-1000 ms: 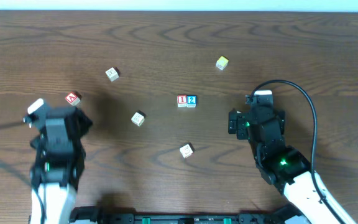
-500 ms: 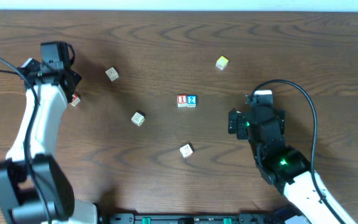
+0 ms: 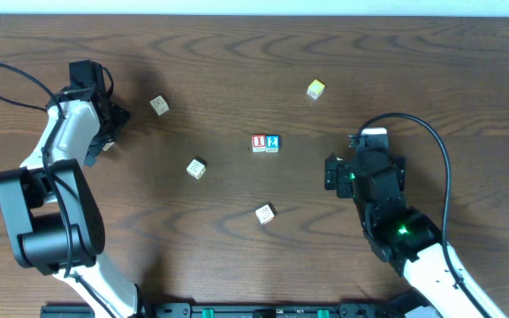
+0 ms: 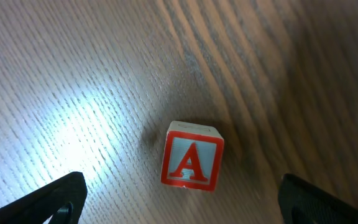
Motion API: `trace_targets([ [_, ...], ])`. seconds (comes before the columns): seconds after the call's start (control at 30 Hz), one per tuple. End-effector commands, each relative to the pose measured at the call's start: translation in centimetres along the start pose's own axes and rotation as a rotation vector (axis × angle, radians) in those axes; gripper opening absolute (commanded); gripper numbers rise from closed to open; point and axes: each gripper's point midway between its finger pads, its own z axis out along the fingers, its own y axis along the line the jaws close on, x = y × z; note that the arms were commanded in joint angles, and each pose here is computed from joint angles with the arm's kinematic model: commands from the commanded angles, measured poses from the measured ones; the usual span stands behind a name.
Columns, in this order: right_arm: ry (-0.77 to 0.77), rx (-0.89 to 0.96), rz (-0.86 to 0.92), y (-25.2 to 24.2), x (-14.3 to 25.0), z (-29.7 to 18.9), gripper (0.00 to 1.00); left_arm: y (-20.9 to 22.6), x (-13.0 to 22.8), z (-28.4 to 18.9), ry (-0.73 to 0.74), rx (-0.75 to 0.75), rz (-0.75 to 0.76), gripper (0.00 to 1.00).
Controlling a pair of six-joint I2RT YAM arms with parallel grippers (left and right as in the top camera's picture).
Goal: Spell out Ai2
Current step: 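Reach the left gripper forward to the red 'A' block, then close the left gripper on the red 'A' block and lift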
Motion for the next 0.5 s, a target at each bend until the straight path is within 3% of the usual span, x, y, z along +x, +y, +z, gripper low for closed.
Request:
trace_targets([
  [0.0,-0.008,0.018,0.002,-0.4,-0.3,0.0,0.99,-0.1,0.4,1.1,0.033,-0.010,0.015,1.00],
  [0.33,-0.008,0.019,0.002,-0.5,-0.3,0.0,0.99,-0.3,0.6,2.5,0.038,-0.017,0.046,1.00],
  [0.47,-0.008,0.018,0.002,-0.4,-0.3,0.0,0.99,-0.7,0.3,2.5,0.024,-0.003,0.041,0.86],
])
